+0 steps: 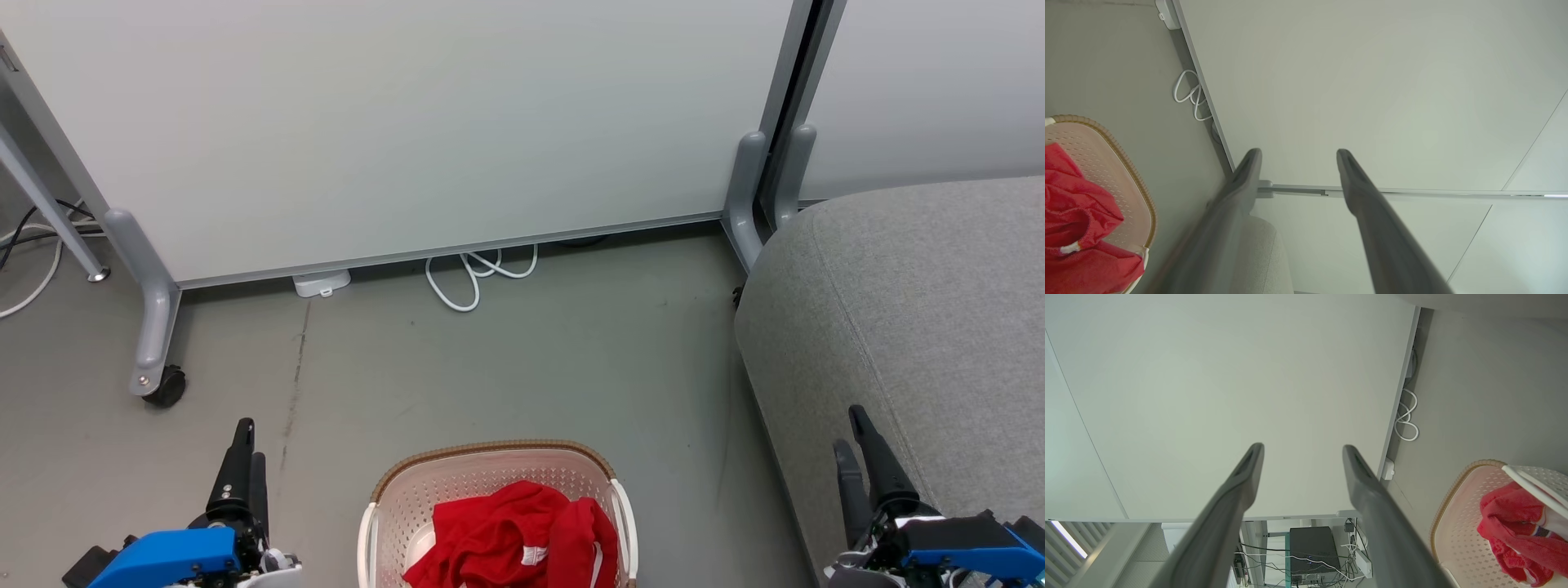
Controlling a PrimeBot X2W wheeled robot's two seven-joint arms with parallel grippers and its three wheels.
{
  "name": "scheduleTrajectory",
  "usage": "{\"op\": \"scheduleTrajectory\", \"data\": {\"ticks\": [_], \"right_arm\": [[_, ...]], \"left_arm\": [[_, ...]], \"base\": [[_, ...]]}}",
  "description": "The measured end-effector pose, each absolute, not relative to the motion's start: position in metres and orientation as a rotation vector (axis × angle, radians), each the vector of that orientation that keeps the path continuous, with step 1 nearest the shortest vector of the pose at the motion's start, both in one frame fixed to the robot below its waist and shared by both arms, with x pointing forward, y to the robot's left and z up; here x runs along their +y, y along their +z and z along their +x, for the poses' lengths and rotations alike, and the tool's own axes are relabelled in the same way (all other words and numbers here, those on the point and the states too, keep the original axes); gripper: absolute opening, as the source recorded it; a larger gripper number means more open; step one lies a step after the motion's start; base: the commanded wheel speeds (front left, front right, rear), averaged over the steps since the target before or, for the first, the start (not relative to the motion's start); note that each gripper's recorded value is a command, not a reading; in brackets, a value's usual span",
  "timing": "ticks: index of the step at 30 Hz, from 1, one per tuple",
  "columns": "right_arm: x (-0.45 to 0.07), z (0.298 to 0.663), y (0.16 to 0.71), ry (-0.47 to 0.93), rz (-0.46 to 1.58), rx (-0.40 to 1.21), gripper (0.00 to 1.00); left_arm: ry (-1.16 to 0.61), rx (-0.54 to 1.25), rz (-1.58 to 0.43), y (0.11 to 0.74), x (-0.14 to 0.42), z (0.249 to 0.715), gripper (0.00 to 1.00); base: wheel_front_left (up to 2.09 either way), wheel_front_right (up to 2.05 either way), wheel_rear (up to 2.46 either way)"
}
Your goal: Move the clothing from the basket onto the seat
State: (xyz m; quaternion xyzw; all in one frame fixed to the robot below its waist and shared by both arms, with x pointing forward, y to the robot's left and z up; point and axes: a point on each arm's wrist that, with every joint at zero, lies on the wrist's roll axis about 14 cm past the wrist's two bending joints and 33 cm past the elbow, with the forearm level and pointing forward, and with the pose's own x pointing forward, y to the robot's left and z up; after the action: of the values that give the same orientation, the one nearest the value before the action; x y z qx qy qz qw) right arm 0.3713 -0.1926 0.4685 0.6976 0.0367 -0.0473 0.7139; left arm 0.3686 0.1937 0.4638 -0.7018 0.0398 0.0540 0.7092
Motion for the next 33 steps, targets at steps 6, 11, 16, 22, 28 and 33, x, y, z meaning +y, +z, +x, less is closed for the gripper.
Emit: {"op": "scheduleTrajectory", "data": {"ticks": [6, 11, 16, 22, 28, 33], "right_arm": [[-0.194, 0.371, 0.467, -0.116, 1.469, 0.079, 1.00], [-0.194, 0.373, 0.468, -0.118, 1.392, 0.076, 1.00], [-0.194, 0.374, 0.468, -0.116, 1.310, 0.076, 1.00], [-0.193, 0.376, 0.469, -0.108, 1.195, 0.076, 1.00], [-0.194, 0.376, 0.467, -0.108, 1.077, 0.084, 1.00], [-0.194, 0.376, 0.466, -0.102, 0.983, 0.085, 1.00]], "left_arm": [[0.120, 0.105, -1.481, 0.463, 0.189, 0.370, 1.00], [0.113, 0.099, -1.394, 0.468, 0.188, 0.373, 1.00], [0.101, 0.106, -1.301, 0.470, 0.183, 0.375, 1.00], [0.089, 0.119, -1.207, 0.469, 0.177, 0.375, 1.00], [0.069, 0.124, -1.094, 0.471, 0.170, 0.376, 1.00], [0.051, 0.131, -0.981, 0.472, 0.164, 0.376, 1.00]], "base": [[0.00, 0.00, 0.00], [0.00, 0.00, 0.00], [0.00, 0.00, 0.00], [0.00, 0.00, 0.00], [0.00, 0.00, 0.00], [0.00, 0.00, 0.00]]}}
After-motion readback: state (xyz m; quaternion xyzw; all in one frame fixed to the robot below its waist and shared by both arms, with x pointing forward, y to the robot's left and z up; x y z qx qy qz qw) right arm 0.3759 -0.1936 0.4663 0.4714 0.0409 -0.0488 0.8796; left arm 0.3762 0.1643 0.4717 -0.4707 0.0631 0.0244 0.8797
